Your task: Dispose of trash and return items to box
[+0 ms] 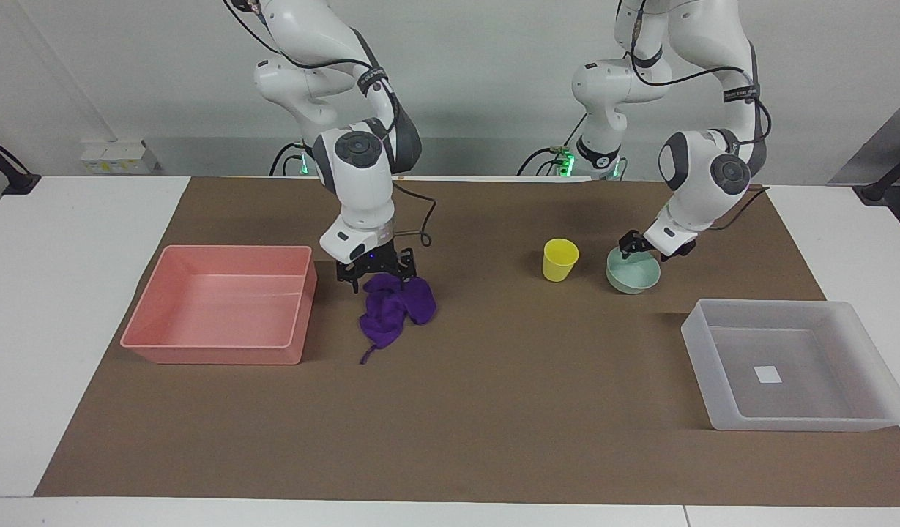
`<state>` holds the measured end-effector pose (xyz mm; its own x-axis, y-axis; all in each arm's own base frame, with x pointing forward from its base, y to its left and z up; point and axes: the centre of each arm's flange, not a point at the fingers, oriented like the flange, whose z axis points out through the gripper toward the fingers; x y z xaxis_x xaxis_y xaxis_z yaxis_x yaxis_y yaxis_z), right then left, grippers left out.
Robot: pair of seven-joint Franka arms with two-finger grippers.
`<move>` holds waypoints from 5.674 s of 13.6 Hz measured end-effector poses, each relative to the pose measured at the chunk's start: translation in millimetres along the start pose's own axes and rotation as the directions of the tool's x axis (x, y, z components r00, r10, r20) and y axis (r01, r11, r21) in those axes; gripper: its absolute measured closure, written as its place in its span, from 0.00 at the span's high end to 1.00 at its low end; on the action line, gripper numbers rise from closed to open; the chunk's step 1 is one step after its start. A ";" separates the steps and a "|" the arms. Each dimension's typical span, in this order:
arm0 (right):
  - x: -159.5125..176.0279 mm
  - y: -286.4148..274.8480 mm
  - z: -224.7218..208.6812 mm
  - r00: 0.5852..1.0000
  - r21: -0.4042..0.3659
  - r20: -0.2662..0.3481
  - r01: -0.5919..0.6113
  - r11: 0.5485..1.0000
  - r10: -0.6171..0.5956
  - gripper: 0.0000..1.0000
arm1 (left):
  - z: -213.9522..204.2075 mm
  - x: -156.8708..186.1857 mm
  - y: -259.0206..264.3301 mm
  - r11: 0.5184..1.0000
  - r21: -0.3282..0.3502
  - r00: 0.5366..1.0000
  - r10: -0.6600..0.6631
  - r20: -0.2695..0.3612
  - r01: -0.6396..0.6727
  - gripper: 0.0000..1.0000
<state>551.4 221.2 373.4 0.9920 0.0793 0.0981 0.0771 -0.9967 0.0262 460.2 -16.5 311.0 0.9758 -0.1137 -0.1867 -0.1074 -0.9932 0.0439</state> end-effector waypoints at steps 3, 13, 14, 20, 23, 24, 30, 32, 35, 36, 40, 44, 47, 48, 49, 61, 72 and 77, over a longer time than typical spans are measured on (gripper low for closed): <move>-7.6 -3.7 11.1 1.000 0.011 -0.019 0.005 1.000 -0.005 1.00 | -1.4 0.5 -5.9 1.000 -0.010 1.000 -0.023 -0.005 0.023 0.86; -33.1 -7.6 57.3 0.997 0.050 -0.072 -0.012 0.999 0.016 1.00 | -80.7 18.2 -20.4 0.994 -0.059 0.994 -0.087 0.059 0.091 0.02; -35.2 -11.4 61.7 0.997 0.057 -0.082 -0.013 0.998 0.018 1.00 | -104.7 21.5 -23.1 0.993 -0.061 0.994 -0.095 0.057 0.099 0.02; -41.4 -15.0 72.7 0.996 0.057 -0.088 -0.014 0.998 0.019 0.52 | -220.0 58.7 -112.5 0.974 -0.085 0.975 -0.215 -0.058 0.210 0.02; -41.2 -11.3 63.0 0.996 0.042 -0.080 -0.042 0.998 0.046 0.21 | -196.6 107.1 -152.9 0.970 -0.053 0.964 -0.243 -0.102 0.239 0.02; -40.4 -7.4 53.3 0.996 0.031 -0.075 -0.054 0.998 0.056 0.13 | -185.6 123.0 -167.8 0.967 -0.047 0.956 -0.256 -0.143 0.252 0.02; -28.0 60.6 -65.7 0.978 -0.017 -0.118 -0.176 0.984 0.173 0.09 | -128.5 167.5 -223.4 0.951 -0.056 0.907 -0.308 -0.287 0.305 0.02; -30.7 95.6 -94.8 0.964 -0.030 -0.133 -0.238 0.971 0.232 0.09 | -109.4 174.1 -223.2 0.951 -0.061 0.914 -0.307 -0.265 0.302 0.02; -36.3 140.0 -116.8 0.943 -0.049 -0.134 -0.315 0.948 0.306 0.09 | -79.0 181.7 -224.8 0.951 -0.067 0.924 -0.309 -0.225 0.302 0.03; -37.3 154.1 -118.1 0.935 -0.055 -0.128 -0.340 0.939 0.331 0.09 | -74.5 183.3 -224.9 0.951 -0.067 0.925 -0.309 -0.222 0.301 0.07; -40.9 215.7 -109.4 0.893 -0.064 -0.098 -0.447 0.892 0.440 0.09 | -93.2 190.5 -215.8 0.957 -0.068 0.920 -0.291 -0.260 0.284 0.53; -43.1 249.8 -87.6 0.863 -0.077 -0.057 -0.504 0.860 0.501 0.09 | -166.7 184.8 -194.9 0.966 -0.052 0.901 -0.256 -0.350 0.255 1.00; -42.7 253.0 -81.9 0.860 -0.079 -0.046 -0.510 0.857 0.508 0.29 | -215.1 161.3 -137.7 0.981 -0.038 0.940 -0.194 -0.281 0.191 1.00; -42.3 252.5 -82.5 0.861 -0.078 -0.047 -0.509 0.857 0.507 0.39 | -225.3 152.8 -115.3 0.983 -0.037 0.954 -0.181 -0.240 0.177 1.00; -41.8 252.2 -83.4 0.861 -0.077 -0.049 -0.509 0.857 0.506 0.51 | -232.1 144.3 -92.1 0.985 -0.037 0.966 -0.175 -0.191 0.171 1.00; -10.3 216.3 -217.6 0.949 -0.080 0.045 -0.308 0.948 0.312 1.00 | -61.4 1.0 188.8 0.993 -0.011 0.987 0.116 -0.107 -0.118 1.00; 2.6 196.1 -233.9 0.970 -0.023 0.095 -0.223 0.975 0.224 1.00 | -28.6 0.5 170.0 0.998 -0.017 0.992 0.064 -0.112 -0.066 0.22; 2.5 199.2 -233.8 0.969 -0.023 0.095 -0.227 0.974 0.228 1.00 | -47.7 9.4 174.4 1.000 -0.030 0.993 -0.001 -0.116 -0.002 0.03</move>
<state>545.8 27.2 611.5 0.9884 -0.1518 0.0065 -0.1519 -0.9880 0.0263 459.7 -189.7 363.8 0.9915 -0.1092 -0.0714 -0.1039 -0.9918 0.0741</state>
